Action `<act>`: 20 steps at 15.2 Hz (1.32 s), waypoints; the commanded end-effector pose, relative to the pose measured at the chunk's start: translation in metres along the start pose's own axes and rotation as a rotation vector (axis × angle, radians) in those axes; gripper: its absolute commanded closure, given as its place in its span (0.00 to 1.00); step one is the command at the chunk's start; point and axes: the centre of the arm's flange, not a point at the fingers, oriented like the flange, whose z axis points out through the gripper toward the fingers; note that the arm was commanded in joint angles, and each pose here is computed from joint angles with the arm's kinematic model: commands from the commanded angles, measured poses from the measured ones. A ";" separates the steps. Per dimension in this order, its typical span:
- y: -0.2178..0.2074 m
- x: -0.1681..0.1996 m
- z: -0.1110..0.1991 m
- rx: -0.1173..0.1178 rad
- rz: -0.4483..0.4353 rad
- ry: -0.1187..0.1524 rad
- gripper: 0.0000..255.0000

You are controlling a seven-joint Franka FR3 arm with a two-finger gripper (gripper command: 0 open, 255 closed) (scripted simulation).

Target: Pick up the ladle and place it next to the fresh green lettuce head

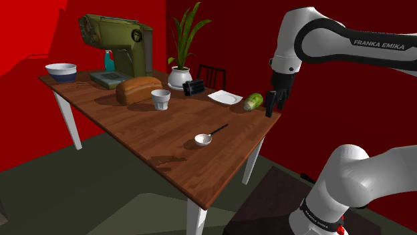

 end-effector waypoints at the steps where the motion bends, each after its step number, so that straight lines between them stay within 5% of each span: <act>1: 0.000 0.000 0.000 0.000 0.000 0.000 0.00; 20: -0.063 0.171 0.139 0.072 0.994 0.108 0.00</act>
